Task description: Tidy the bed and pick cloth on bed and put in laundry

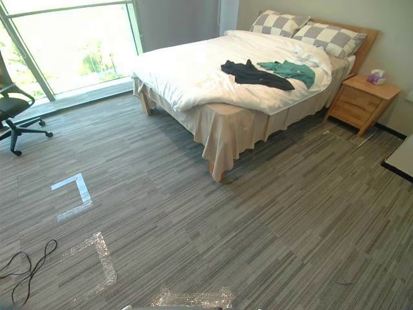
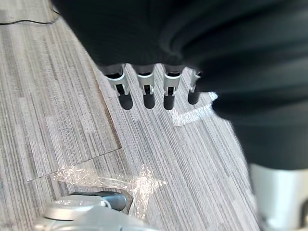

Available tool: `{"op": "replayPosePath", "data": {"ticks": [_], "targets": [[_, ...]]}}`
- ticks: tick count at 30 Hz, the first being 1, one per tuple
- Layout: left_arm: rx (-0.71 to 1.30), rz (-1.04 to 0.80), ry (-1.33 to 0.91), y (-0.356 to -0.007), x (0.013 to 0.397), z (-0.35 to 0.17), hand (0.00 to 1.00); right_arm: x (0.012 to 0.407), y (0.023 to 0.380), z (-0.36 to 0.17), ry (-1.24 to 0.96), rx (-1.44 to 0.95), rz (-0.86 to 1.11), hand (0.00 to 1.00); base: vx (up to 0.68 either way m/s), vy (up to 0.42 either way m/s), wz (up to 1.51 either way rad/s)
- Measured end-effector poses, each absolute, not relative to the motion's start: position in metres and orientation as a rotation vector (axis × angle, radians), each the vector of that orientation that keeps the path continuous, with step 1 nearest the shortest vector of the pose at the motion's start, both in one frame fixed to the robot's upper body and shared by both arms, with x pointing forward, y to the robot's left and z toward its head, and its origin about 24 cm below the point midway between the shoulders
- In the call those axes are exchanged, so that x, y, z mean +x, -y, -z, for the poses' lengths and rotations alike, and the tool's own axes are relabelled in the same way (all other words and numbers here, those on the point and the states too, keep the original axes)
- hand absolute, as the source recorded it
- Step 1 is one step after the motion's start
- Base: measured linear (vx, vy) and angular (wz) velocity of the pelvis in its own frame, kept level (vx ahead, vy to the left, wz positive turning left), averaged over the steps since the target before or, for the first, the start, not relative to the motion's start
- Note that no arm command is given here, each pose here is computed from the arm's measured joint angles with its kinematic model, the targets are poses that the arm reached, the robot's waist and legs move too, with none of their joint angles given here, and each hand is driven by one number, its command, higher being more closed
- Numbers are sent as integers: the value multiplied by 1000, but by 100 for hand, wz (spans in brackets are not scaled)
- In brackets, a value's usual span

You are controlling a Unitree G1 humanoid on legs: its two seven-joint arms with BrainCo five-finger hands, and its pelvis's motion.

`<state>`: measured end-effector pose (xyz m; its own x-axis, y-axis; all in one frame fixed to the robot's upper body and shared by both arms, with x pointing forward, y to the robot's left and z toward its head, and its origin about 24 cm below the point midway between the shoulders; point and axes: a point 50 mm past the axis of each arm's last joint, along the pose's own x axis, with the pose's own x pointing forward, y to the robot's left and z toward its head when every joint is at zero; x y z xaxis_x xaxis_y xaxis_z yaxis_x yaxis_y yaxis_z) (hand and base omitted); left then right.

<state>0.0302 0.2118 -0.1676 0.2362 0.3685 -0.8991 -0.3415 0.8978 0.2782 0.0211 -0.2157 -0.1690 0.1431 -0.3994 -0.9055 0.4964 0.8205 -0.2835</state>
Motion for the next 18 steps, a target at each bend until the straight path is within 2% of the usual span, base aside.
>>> {"op": "replayPosePath", "data": {"ticks": [8, 18], "targets": [[80, -434, -1227, -212, 37, 167, 0, 25, 215, 169, -1266, 108, 655, 0, 112, 12, 0], [95, -408, -1216, -214, 42, 167, 0, 28, 213, 169, -1250, 132, 670, 0, 1, -13, -5]]}}
